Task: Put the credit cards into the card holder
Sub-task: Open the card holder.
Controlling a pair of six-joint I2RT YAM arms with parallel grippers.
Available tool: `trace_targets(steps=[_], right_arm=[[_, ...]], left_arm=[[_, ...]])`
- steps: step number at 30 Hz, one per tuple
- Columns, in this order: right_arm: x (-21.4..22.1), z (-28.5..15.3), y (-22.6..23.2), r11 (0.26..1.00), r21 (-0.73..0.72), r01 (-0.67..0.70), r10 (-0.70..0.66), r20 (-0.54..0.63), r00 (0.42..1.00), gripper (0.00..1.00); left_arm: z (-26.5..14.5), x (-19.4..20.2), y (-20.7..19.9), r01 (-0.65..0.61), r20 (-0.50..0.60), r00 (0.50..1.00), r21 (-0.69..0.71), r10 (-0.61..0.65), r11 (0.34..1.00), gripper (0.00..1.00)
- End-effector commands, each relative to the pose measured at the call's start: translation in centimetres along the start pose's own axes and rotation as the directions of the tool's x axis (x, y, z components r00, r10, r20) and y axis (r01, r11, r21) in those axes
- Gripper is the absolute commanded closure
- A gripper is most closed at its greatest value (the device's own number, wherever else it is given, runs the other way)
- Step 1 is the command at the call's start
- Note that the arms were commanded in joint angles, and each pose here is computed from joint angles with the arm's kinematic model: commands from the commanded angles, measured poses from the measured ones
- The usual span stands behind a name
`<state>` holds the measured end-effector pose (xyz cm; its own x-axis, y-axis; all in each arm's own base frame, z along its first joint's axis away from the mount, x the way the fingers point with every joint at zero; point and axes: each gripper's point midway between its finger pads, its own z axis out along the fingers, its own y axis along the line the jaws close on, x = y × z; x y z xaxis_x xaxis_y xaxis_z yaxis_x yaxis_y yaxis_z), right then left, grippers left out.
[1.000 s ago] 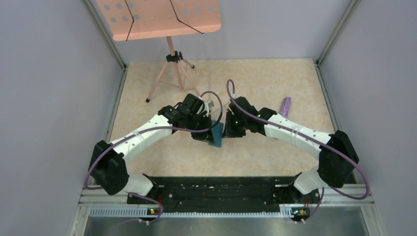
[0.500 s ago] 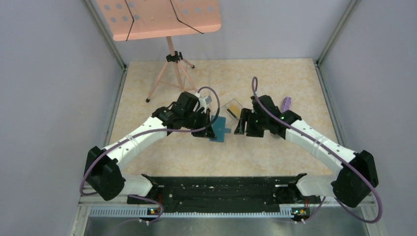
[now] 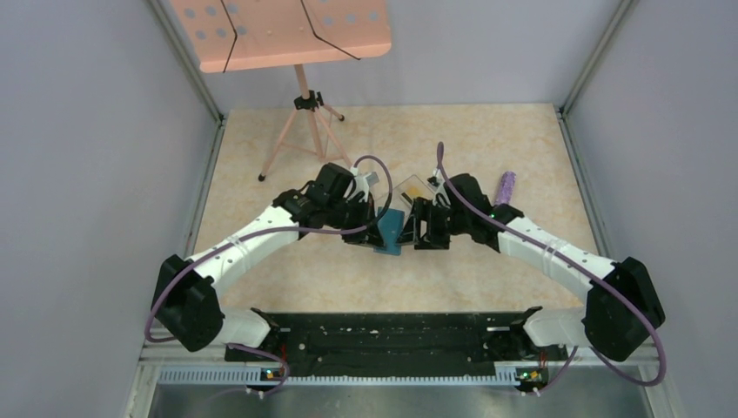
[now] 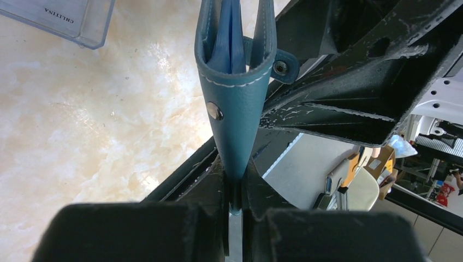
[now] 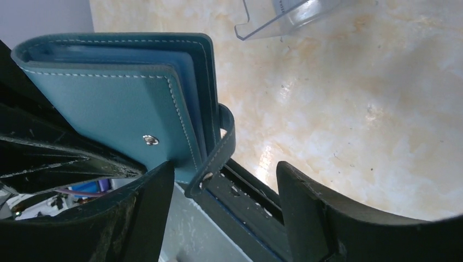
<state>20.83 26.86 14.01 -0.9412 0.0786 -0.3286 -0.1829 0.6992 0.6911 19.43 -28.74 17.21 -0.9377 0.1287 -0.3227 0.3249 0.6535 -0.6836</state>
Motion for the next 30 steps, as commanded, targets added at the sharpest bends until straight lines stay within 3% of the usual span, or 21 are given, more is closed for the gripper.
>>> trace_targets(steps=[1,9,11,19,23,25,27,28,30], right_arm=[[-2.9,-0.5,3.9,0.992,-0.118,0.035,-0.028,0.059,0.998,0.33],[-3.2,-0.1,0.0,0.993,0.121,0.001,-0.006,0.040,0.999,0.53],[-3.0,-0.4,-0.5,0.990,0.143,-0.002,-0.005,0.048,0.999,0.67],[-2.5,0.0,0.2,0.997,0.083,0.002,-0.004,0.024,1.000,0.72],[-3.0,0.0,1.6,1.000,0.018,0.025,-0.026,0.040,0.999,1.00],[-3.3,-0.3,2.4,0.999,-0.009,0.044,-0.043,0.051,0.998,1.00],[-3.8,-0.8,2.9,0.998,-0.015,0.059,-0.058,0.075,0.995,1.00],[-4.1,-1.2,3.2,0.997,-0.021,0.074,-0.072,0.090,0.993,1.00],[-4.5,-2.2,4.4,0.992,-0.051,0.119,-0.112,0.121,0.986,1.00]], left_arm=[[-0.2,-0.6,-0.9,-0.025,0.033,0.999,0.046,0.024,0.999,1.00],[-0.2,-0.8,-0.9,-0.026,0.036,0.999,0.044,0.025,0.999,1.00],[-0.3,-0.8,-0.9,-0.028,0.039,0.999,0.041,0.026,0.999,1.00],[-0.1,-0.9,-0.8,-0.024,0.031,0.999,0.045,0.022,0.999,1.00],[-0.2,-1.0,-1.0,-0.029,0.040,0.999,0.047,0.027,0.998,1.00],[-0.3,-1.0,-0.9,-0.033,0.047,0.998,0.043,0.031,0.999,1.00],[-0.7,-1.2,-0.7,-0.041,0.064,0.997,0.019,0.040,0.999,0.90],[-1.0,-1.5,-0.4,-0.052,0.086,0.995,-0.006,0.052,0.999,0.79],[-2.1,-2.3,0.5,-0.065,0.148,0.986,-0.090,0.078,0.994,0.48]])
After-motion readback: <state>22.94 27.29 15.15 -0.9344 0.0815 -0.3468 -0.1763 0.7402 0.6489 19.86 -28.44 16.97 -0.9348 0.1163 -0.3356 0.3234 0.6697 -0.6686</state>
